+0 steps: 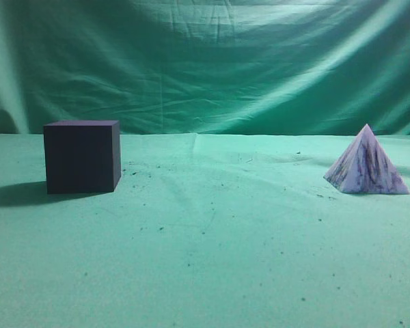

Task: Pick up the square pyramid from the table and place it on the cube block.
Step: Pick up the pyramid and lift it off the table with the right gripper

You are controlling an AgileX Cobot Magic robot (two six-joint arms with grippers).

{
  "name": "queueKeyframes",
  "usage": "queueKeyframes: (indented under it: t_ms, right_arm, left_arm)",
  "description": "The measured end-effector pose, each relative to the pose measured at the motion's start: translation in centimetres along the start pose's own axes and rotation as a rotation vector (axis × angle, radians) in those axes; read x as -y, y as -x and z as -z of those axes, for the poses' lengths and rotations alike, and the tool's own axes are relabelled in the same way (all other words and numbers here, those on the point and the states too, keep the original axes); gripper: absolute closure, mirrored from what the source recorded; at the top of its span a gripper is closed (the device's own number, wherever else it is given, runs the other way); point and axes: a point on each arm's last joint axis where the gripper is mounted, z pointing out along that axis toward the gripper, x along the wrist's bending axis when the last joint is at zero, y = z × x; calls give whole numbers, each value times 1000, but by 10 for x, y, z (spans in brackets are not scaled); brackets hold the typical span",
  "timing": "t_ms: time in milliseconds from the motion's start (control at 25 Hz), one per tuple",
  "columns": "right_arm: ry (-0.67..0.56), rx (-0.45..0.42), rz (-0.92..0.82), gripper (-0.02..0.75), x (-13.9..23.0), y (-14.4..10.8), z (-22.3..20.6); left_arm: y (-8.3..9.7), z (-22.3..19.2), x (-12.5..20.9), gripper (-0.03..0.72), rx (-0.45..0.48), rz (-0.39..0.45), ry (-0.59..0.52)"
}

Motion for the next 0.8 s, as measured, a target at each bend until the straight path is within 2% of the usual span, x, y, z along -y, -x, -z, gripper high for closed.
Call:
queueKeyframes:
  t_ms: [320, 360, 400, 520, 680, 760, 800]
  right_arm:
    - [-197, -54, 100, 738, -24, -23, -68]
    - [-213, -58, 108, 678, -26, -26, -77]
    - [-230, -60, 113, 678, -28, -27, -86]
    - [-245, -57, 112, 489, -36, -28, -109]
    - [-277, -49, 98, 174, -44, -28, -136]
    - [-298, -41, 61, 94, -47, -28, -148]
    - [-313, -33, 33, 93, -49, -27, -155]
  left_arm:
    - [0, 0, 0, 688, 0, 0, 0]
    - [0, 0, 0, 688, 0, 0, 0]
    - [0, 0, 0, 688, 0, 0, 0]
    - [0, 0, 0, 688, 0, 0, 0]
    - [0, 0, 0, 688, 0, 0, 0]
    - [0, 0, 0, 688, 0, 0, 0]
    - [0, 0, 0, 688, 0, 0, 0]
